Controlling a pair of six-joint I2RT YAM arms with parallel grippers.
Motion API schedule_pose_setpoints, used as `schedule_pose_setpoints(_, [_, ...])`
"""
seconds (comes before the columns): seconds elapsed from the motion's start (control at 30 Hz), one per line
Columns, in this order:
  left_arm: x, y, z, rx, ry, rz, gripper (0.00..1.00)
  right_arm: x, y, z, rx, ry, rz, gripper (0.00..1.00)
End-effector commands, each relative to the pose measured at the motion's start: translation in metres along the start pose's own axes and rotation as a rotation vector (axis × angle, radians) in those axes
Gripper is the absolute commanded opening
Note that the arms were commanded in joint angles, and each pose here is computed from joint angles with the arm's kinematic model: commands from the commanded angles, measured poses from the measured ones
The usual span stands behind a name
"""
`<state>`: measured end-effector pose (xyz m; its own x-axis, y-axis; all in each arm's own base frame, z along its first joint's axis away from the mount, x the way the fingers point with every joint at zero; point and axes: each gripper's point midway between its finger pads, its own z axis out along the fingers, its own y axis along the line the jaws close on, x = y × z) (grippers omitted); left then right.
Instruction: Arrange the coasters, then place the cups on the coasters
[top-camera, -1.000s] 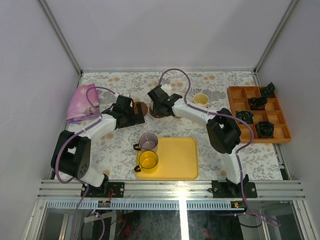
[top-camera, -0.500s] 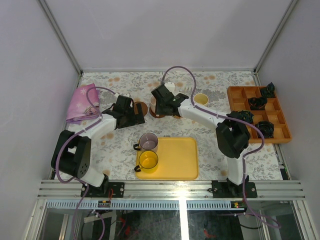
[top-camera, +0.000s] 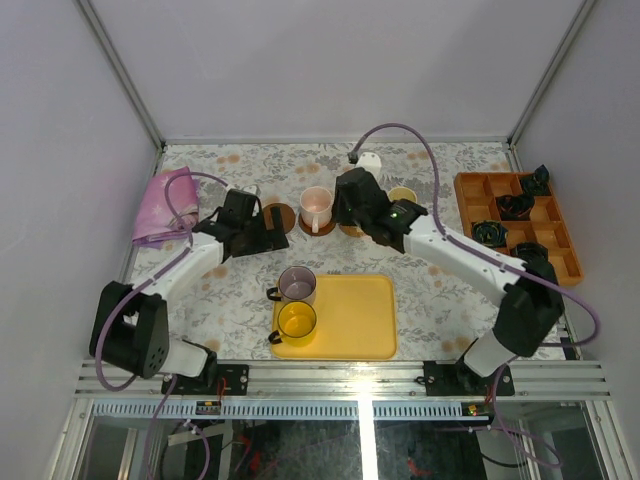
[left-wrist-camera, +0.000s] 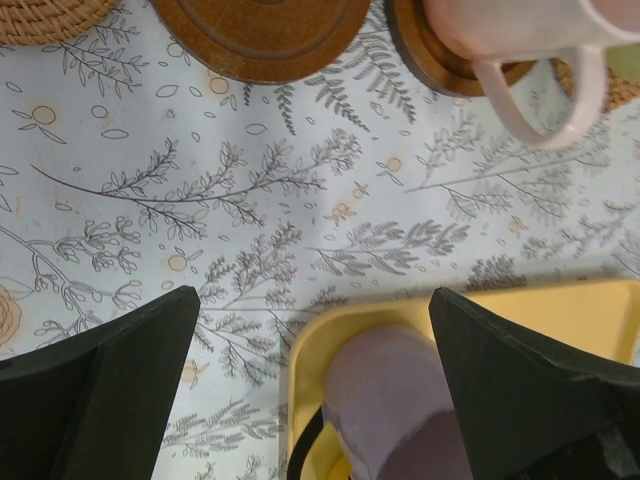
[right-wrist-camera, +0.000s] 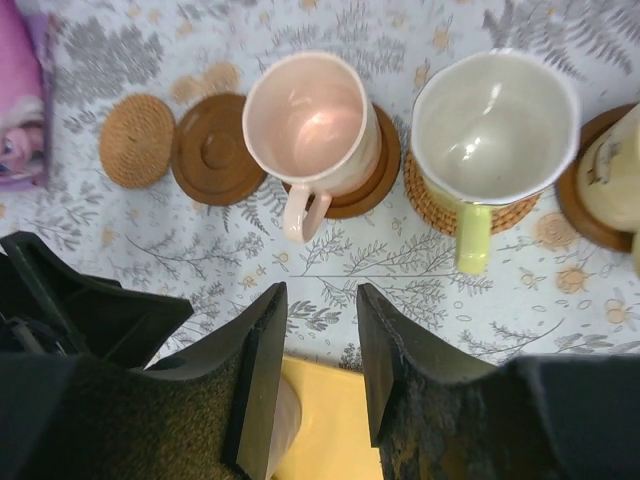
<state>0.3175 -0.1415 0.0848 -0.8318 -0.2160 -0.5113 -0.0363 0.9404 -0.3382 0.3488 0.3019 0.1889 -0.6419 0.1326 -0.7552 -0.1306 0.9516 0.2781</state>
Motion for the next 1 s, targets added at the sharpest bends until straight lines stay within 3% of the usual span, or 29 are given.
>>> schedule_pose_setpoints(0.0, [0.007,-0.017,-0.031,0.084,0.045,0.074,1.0,-0.045,-0.01,-0.031,-0.003,-0.183,-0.005,0.42])
schedule_pose_setpoints(0.27, [0.024,-0.027,-0.068,0.104,0.137,0.222,0.87,-0.05,-0.029,-0.053,0.03,-0.236,-0.038,0.42])
schedule_pose_setpoints(0.6, [0.056,-0.023,-0.084,-0.038,0.28,0.438,0.82,-0.045,-0.047,-0.065,0.068,-0.243,-0.071,0.42])
schedule_pose_setpoints(0.97, [0.059,-0.024,-0.081,-0.05,0.302,0.542,0.83,-0.032,-0.063,-0.074,0.09,-0.239,-0.064,0.42])
